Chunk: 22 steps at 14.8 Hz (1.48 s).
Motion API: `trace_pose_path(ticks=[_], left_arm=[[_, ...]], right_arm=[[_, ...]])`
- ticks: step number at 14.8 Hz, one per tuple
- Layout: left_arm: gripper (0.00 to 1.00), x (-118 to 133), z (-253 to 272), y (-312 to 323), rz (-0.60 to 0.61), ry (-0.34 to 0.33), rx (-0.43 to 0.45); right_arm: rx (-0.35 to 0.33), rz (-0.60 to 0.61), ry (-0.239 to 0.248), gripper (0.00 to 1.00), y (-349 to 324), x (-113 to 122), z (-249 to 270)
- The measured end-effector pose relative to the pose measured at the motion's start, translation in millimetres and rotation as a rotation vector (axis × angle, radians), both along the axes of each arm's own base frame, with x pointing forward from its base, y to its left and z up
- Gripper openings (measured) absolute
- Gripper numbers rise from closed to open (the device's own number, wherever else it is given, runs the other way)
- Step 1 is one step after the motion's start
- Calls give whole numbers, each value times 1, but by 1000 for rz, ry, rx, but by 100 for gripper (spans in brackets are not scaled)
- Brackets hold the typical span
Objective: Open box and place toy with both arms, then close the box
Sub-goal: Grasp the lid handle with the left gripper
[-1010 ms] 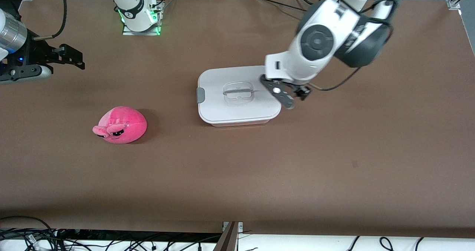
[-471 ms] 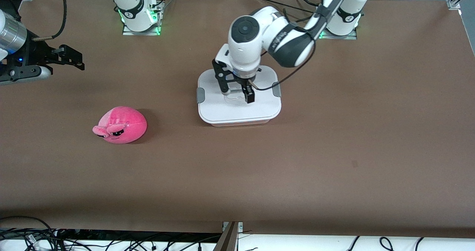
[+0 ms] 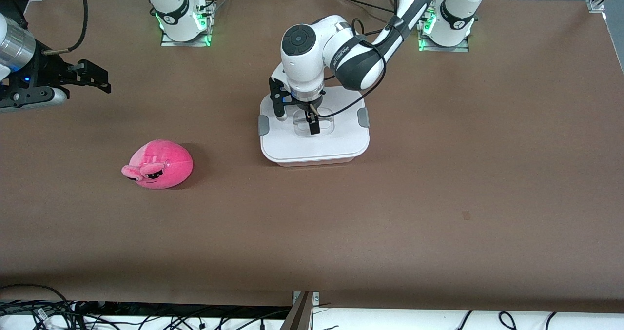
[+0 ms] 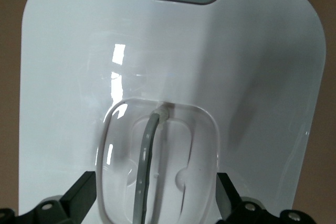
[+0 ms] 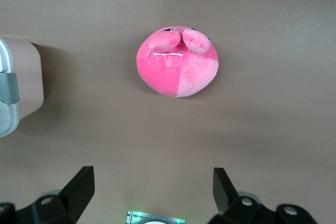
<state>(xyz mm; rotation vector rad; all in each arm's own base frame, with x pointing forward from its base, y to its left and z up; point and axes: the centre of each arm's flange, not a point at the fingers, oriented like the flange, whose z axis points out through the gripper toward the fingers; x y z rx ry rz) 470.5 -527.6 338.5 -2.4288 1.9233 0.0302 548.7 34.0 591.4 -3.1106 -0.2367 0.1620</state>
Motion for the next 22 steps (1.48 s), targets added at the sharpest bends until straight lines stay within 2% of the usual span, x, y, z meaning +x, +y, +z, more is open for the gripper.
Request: trace_pose_path(ticks=[2,3,5,6,9,11,12,22], left_arm=[[100,1,0,0,-30,0,0],[94,1,1,0,-47,0,0],[76,2,2,0,-64,-1,-2],[61,2,3,0,-66,-2,-2],[36,2,5,1,-66,0,2],[13,2,10,2,-65,2,7],[6,1,13,3,-65,3,10],[7,5,58,15,-39,-7,15]], right_arm=[[-1,0,-1,100,0,1,-1],[-1,0,-2,100,0,1,-1],[-1,0,-6,100,0,3,-2],[-1,-1,-9,100,0,4,-3],[-2,-2,-10,100,-1,6,-5],[-3,-2,-10,100,-1,6,-5],[-3,-2,-10,100,-1,6,-5],[-4,4,-11,100,-1,6,-5]])
